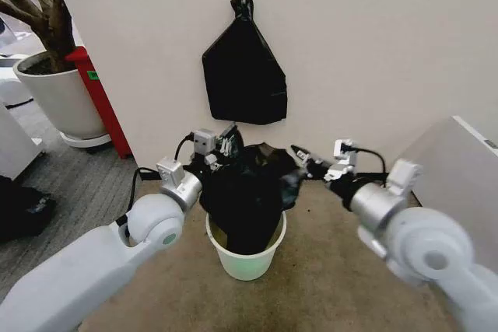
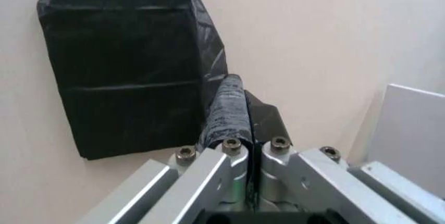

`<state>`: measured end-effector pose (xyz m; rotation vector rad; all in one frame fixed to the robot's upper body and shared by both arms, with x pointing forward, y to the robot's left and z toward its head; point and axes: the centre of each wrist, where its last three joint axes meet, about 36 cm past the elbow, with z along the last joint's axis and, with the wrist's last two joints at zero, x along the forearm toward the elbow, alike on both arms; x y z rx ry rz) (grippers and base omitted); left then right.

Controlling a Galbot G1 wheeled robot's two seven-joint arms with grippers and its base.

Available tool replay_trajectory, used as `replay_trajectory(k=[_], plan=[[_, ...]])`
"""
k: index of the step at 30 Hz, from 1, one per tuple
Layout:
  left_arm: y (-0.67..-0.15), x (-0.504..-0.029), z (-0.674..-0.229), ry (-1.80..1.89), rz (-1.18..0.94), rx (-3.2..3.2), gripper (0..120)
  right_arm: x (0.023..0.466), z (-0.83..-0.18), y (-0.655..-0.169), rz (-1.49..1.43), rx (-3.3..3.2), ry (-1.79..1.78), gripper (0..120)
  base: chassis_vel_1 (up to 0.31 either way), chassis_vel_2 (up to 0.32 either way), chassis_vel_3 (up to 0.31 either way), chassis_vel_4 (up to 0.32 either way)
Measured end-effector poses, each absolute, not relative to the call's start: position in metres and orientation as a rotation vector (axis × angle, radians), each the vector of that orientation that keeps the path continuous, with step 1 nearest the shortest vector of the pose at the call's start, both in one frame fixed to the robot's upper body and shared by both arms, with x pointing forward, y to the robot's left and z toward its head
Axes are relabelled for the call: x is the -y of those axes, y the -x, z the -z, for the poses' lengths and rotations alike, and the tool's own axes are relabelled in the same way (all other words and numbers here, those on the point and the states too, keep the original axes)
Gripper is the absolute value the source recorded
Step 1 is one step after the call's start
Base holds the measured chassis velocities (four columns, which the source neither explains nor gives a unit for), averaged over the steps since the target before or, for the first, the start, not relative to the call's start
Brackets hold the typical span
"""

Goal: Place the garbage bag over the trash bin.

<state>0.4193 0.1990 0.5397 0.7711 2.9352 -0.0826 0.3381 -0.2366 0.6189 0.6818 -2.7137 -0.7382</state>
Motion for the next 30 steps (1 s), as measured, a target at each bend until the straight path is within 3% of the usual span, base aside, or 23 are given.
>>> replay_trajectory(k=[11, 16, 25, 30], plan=[[-0.394, -0.228, -0.509, -0.696, 0.057, -3.01, 0, 0.229, -0.587, -0.328, 0.717, 2.661, -0.51, 0, 0.0, 0.0, 0.0, 0.0], [-0.388, -0.23, -0.511, -0.692, 0.06, -3.006, 0, 0.229, -0.586, -0.321, 0.761, 2.639, -0.331, 10, 0.0, 0.0, 0.0, 0.0], [-0.392, -0.231, -0.514, -0.684, 0.062, -2.995, 0, 0.223, -0.595, -0.306, 0.826, 2.539, -0.156, 39, 0.0, 0.0, 0.0, 0.0], [-0.394, -0.231, -0.516, -0.683, 0.06, -2.99, 0, 0.22, -0.591, -0.304, 0.851, 2.477, -0.121, 61, 0.0, 0.0, 0.0, 0.0]])
